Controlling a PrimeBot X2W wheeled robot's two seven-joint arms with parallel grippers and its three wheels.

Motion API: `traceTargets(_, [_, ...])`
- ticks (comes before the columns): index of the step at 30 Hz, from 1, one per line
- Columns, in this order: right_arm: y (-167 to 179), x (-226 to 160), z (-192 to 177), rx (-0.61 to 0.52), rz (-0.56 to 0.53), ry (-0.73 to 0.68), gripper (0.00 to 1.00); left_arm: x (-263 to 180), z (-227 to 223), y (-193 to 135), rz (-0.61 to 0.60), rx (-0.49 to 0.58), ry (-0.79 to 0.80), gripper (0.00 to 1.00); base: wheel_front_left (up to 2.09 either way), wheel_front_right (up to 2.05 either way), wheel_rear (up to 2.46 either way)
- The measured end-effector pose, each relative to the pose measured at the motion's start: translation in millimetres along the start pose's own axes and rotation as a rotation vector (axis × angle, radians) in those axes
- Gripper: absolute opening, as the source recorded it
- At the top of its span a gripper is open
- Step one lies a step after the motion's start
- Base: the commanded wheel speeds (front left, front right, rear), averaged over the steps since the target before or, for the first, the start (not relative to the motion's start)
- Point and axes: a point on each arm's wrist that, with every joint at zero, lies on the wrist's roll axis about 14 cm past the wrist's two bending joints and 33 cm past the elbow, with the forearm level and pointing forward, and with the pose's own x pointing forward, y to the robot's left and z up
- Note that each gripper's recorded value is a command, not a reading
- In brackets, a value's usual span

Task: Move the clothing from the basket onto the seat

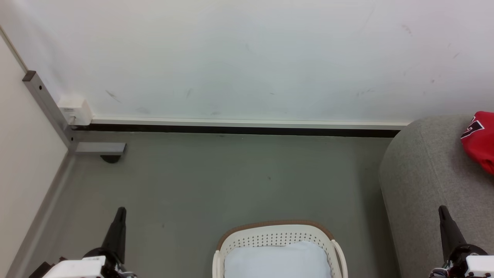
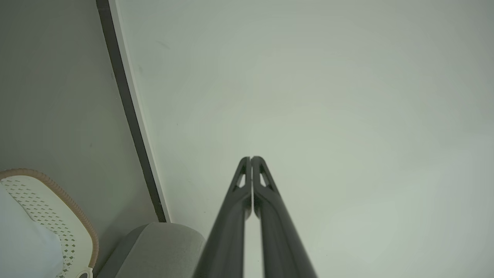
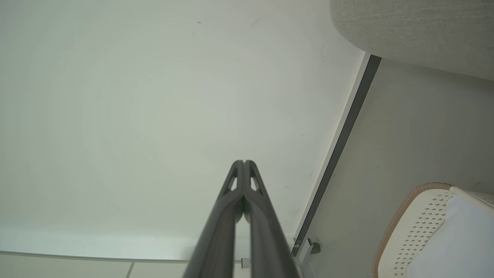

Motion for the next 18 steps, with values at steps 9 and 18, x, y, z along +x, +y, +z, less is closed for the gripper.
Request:
traceTargets(9, [0.0, 0.0, 0.1, 0.001, 0.0, -0.001, 0.0, 0.0, -0.1, -0.1, 0.0, 0.0, 0.0, 0.0, 0.0, 0.0, 0.0])
traceTargets(18, [0.0, 0.0, 0.2, 0.001, 0.0, -0.001, 0.0, 0.1, -0.1, -0.1, 0.0, 0.0, 0.0, 0.0, 0.0, 0.0, 0.0])
